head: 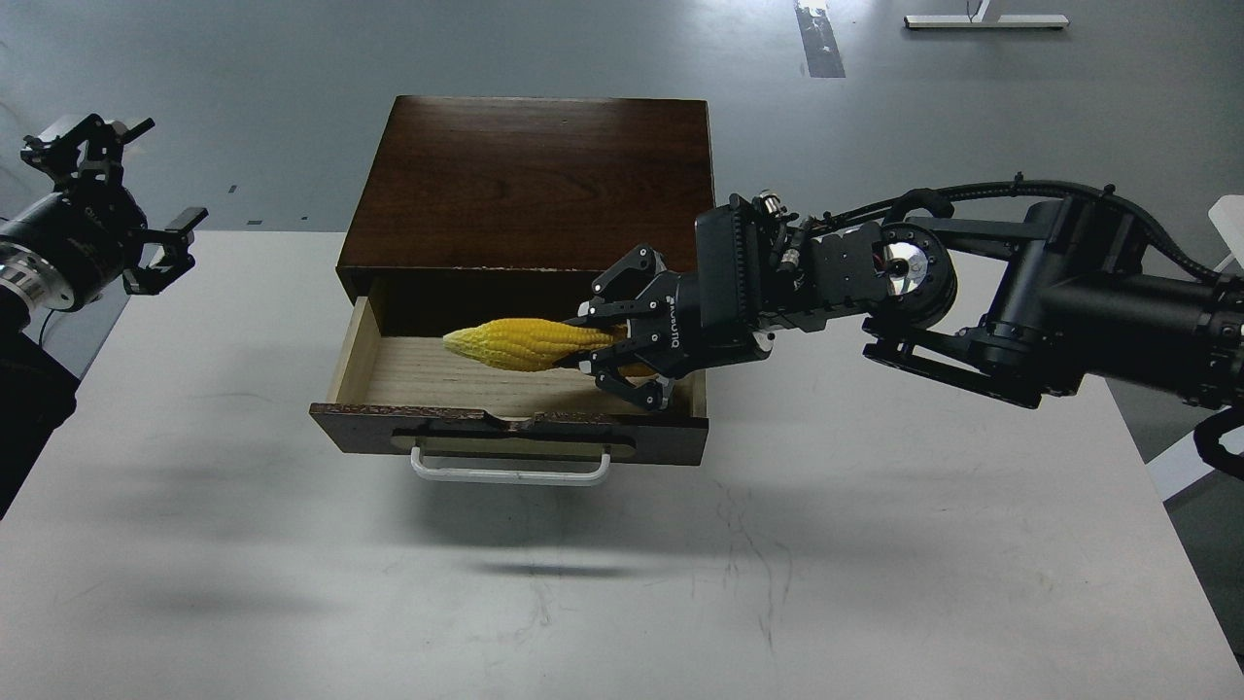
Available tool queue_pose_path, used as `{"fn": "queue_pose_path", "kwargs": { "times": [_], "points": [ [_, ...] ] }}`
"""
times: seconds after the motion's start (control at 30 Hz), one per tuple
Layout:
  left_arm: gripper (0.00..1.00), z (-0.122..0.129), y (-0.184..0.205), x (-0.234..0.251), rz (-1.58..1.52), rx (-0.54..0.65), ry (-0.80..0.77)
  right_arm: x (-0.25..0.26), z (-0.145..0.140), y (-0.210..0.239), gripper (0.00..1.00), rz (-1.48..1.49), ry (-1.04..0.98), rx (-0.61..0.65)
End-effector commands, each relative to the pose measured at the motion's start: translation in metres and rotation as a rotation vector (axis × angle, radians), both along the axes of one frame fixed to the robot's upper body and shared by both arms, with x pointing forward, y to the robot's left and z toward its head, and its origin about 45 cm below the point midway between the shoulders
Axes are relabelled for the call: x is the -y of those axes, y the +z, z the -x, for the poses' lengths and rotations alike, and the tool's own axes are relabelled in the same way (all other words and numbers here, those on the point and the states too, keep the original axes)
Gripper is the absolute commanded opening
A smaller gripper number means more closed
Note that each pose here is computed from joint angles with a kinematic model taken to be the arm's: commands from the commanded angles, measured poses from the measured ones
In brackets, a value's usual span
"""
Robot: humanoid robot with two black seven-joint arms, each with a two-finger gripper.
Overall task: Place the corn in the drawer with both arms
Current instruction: 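Lift the corn and carry it over the open drawer, then lower the corn into the drawer and open the right gripper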
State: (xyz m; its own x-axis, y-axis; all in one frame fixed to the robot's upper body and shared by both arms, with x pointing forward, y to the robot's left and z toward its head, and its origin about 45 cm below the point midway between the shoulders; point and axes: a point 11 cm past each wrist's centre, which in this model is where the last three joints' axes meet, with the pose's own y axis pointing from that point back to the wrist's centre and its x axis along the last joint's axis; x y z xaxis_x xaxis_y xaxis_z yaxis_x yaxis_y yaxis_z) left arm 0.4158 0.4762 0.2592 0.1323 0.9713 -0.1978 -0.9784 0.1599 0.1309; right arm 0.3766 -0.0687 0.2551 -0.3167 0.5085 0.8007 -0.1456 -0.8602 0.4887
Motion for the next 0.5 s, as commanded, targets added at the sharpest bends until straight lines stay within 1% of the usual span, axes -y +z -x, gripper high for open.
{"fn": "queue_pose_path", "kwargs": {
  "times": [0.0,0.03,0.07,0.1,0.2,0.47],
  "points": [
    [0.98,0.0009,-0.0002,-0.0013,-0.002,-0.001,0.002,-0.0005,0.0003,0.0002,0.31,-0.007,0.001,-0.001],
    [0.98,0.0009,-0.0002,-0.0013,-0.002,-0.001,0.002,-0.0007,0.0002,0.0007,0.35,-0.009,0.000,-0.001],
    [0.98,0.0013,0.0006,-0.0027,-0.004,-0.001,0.004,-0.0008,0.0002,0.0008,0.45,-0.010,0.001,-0.001],
    [0.98,0.0014,0.0006,-0.0027,-0.004,-0.001,0.004,-0.0009,0.0004,0.0018,0.62,-0.016,0.003,0.000],
    [0.98,0.0016,0.0010,-0.0029,-0.003,0.000,0.001,-0.0013,0.0012,0.0018,0.98,-0.031,0.005,-0.003],
    [0.98,0.0023,0.0022,-0.0050,-0.006,0.001,0.004,-0.0020,0.0017,0.0031,0.99,-0.070,-0.016,-0.032]
  ]
}}
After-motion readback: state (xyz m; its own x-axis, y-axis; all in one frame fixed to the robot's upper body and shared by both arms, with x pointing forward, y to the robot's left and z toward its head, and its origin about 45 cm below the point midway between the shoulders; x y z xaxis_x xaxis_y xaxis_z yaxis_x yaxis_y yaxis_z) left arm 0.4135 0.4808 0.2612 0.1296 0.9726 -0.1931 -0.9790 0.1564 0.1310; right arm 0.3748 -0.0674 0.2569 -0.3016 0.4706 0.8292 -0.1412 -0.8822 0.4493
